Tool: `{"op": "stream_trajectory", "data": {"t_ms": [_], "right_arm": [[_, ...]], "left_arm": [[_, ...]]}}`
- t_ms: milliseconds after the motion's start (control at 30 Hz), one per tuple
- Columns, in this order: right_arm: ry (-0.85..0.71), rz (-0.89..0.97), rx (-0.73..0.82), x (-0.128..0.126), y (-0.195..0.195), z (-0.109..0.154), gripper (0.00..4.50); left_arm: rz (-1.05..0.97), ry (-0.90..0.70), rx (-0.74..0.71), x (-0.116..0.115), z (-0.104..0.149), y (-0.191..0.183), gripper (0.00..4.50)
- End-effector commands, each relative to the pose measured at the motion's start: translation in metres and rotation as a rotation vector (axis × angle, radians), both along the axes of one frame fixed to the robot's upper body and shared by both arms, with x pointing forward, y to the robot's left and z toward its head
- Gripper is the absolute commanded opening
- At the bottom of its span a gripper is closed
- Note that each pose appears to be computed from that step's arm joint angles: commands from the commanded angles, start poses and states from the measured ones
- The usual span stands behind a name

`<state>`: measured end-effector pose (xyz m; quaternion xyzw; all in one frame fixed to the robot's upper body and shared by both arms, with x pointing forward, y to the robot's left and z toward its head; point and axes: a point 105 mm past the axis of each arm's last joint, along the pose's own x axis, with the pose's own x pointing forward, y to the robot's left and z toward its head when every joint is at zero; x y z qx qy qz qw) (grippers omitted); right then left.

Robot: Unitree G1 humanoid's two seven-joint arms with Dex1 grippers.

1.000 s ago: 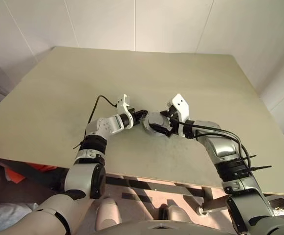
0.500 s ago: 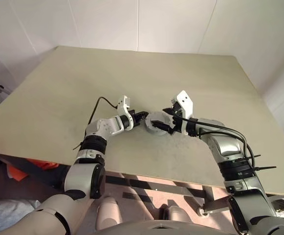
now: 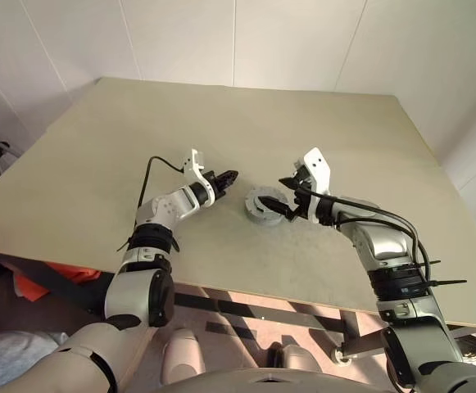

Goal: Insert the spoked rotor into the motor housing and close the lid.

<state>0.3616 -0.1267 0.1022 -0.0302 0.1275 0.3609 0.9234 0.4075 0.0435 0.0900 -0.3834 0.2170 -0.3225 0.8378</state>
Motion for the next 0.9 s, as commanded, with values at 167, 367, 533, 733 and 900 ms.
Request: {"op": "stream_trajectory", "data": {"t_ms": [167, 367, 533, 733, 900], "right_arm": [[-0.009, -0.259, 0.159, 0.011, -0.044, 0.031, 4.49], [0.06, -0.381, 0.234, -0.002, -0.074, 0.027, 4.49], [0.234, -0.424, 0.451, -0.019, -0.079, 0.023, 4.49], [0.478, -0.384, 0.629, -0.043, -0.065, 0.006, 4.49], [0.529, -0.36, 0.71, -0.042, -0.049, 0.011, 4.49]], "left_arm": [[-0.12, -0.063, -0.03, -0.012, 0.016, -0.024, 0.0], [-0.137, -0.062, -0.026, -0.014, 0.015, -0.023, 0.0], [-0.143, -0.051, -0.005, -0.015, 0.009, -0.022, 0.0], [-0.156, -0.037, 0.002, -0.018, 0.004, -0.026, 0.0], [-0.19, -0.006, 0.022, -0.023, -0.003, -0.034, 0.0]]}}
